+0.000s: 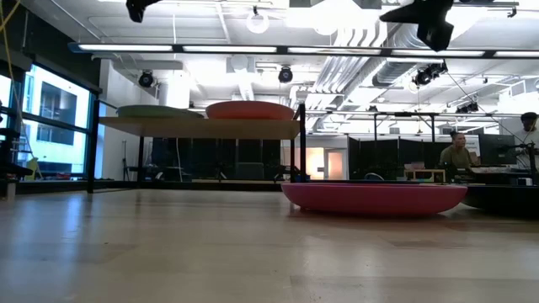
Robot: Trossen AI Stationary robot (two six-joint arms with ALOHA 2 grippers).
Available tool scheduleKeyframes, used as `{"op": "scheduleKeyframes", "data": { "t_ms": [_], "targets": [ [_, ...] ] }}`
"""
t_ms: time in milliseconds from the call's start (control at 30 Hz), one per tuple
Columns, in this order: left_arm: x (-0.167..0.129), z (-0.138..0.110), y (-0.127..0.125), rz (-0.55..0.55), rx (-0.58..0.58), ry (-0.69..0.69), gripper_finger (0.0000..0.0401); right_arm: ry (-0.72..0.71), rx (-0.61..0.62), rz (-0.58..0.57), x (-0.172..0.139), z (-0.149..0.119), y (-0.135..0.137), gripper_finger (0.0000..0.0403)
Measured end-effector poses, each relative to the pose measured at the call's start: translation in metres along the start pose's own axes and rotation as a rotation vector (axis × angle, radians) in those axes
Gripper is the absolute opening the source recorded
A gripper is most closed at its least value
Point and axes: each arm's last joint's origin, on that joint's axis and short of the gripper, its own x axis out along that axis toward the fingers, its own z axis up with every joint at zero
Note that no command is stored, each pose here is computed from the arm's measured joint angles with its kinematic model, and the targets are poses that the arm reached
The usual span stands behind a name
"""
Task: Place and stack plates onto a shelf
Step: Stack the light red plate on top of the blue plate
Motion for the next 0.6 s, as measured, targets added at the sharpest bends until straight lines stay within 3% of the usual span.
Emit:
{"op": "scheduleKeyframes", "data": {
  "t_ms": [233, 400, 500, 600],
  "targets": [
    [0.0, 0.0, 0.0, 0.007, -0.001, -0.001, 0.019, -0.04, -0.178, 0.049, 0.0, 0.005, 0.004, 0.0193],
    [0.0, 0.0, 0.0, 0.008, -0.001, -0.001, 0.019, -0.106, -0.128, 0.078, 0.001, 0.012, 0.007, 0.0193],
    [0.0, 0.0, 0.0, 0.007, 0.0, 0.0, 0.019, 0.005, -0.066, 0.077, 0.006, 0.014, 0.014, 0.0193],
    [0.0, 0.0, 0.0, 0.007, -0.002, -0.001, 0.019, 0.29, -0.03, 0.039, 0.016, 0.006, 0.026, 0.0193]
  ]
}}
